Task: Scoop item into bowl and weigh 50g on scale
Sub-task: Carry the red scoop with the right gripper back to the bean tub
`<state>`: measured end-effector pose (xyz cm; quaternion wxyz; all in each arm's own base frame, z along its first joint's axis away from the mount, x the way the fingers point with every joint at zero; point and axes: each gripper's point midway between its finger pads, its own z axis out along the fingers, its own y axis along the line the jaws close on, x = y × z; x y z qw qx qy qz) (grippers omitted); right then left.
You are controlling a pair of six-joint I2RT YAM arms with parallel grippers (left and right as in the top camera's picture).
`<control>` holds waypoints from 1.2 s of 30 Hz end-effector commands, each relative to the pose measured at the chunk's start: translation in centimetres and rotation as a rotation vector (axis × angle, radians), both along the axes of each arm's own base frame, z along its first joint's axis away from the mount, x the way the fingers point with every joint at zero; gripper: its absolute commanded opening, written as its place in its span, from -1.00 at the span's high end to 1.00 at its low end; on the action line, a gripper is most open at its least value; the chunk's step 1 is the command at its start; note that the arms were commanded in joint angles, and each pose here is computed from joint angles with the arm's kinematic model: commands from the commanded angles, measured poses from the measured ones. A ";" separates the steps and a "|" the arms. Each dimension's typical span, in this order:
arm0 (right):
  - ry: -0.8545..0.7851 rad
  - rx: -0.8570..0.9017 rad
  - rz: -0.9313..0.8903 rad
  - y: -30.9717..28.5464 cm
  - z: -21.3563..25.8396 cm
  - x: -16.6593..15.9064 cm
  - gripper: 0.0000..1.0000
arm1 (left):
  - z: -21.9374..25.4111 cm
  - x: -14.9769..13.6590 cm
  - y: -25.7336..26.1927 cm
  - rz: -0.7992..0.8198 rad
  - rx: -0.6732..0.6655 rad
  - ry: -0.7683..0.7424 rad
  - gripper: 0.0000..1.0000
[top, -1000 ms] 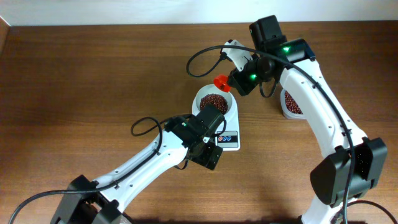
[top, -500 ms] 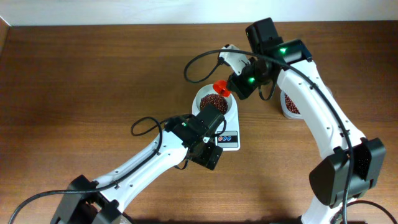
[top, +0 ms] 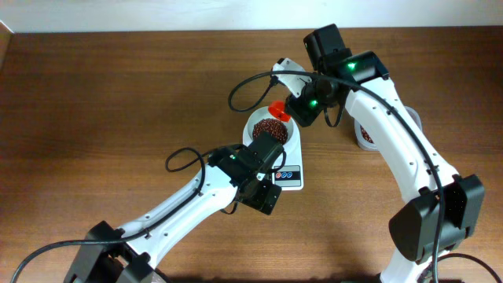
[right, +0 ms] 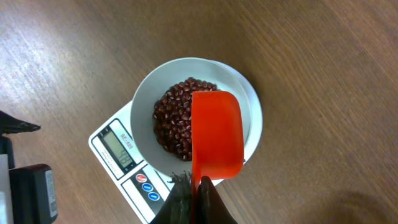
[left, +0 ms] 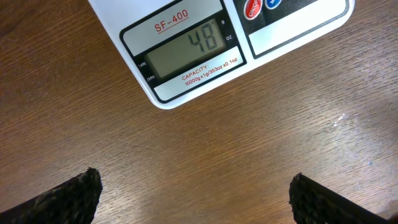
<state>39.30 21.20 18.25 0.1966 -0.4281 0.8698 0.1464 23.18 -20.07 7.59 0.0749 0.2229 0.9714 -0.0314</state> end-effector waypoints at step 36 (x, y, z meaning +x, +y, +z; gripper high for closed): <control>0.172 0.399 -0.679 -19.0 4.0 4.5 0.92 | 0.1 -0.1 0.1 -0.003 0.004 -0.010 -0.98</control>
